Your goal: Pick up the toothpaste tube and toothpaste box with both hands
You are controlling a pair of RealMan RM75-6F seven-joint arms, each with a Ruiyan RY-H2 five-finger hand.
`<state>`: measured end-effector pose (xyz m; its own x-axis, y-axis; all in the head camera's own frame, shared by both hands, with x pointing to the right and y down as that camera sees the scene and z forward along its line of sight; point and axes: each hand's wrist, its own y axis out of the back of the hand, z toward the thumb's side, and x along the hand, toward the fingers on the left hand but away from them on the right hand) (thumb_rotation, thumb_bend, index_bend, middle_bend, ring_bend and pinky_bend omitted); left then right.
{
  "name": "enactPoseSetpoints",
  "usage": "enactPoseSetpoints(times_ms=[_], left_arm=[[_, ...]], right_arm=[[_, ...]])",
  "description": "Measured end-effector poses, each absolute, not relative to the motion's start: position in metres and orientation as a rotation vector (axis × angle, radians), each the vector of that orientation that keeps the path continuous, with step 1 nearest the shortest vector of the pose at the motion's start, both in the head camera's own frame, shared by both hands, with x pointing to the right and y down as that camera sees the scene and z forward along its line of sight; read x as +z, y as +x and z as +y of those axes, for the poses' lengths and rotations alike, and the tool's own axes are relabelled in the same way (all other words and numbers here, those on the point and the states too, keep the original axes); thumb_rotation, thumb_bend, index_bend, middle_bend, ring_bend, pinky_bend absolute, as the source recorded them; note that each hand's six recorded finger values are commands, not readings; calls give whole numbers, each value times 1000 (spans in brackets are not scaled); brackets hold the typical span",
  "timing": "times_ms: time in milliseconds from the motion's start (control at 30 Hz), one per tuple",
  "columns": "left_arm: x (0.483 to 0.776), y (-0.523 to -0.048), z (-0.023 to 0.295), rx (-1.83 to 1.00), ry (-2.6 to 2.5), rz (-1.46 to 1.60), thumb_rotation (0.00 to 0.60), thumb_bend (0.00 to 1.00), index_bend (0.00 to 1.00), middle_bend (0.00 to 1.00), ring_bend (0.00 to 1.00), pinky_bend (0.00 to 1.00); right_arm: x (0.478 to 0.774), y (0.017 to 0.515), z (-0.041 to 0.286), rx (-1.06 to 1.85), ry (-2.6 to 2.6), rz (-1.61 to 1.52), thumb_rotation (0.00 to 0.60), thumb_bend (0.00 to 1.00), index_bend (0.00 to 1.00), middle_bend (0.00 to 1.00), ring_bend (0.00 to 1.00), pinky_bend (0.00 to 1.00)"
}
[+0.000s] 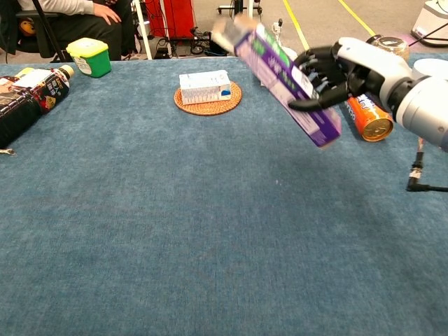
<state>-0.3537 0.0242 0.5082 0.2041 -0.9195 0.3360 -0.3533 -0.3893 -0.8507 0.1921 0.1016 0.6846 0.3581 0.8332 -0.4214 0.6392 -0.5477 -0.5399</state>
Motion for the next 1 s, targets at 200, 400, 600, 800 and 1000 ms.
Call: enactPoseSetpoints(times_ms=[200, 400, 600, 800, 1000], left_arm=[[514, -355, 26, -1177, -1859, 1174, 600, 241, 0, 0, 121, 488], [517, -353, 26, -1183, -1861, 1165, 600, 241, 0, 0, 121, 488], [518, -354, 27, -1196, -1853, 1159, 600, 241, 0, 0, 122, 488], [520, -361, 29, -1215, -1842, 1149, 600, 241, 0, 0, 116, 472], [519, -382, 40, -1272, -1774, 1114, 600, 242, 0, 0, 39, 369]], right_arm=[[697, 203, 102, 1115, -2125, -971, 600, 499, 423, 457, 470, 592], [708, 204, 106, 1167, -2029, -758, 600, 432, 368, 403, 415, 561], [714, 201, 111, 1208, -2022, -623, 600, 18, 85, 127, 158, 352], [702, 197, 112, 1210, -2038, -628, 600, 0, 59, 36, 63, 254], [678, 208, 106, 1189, -2036, -694, 600, 0, 58, 32, 59, 235]])
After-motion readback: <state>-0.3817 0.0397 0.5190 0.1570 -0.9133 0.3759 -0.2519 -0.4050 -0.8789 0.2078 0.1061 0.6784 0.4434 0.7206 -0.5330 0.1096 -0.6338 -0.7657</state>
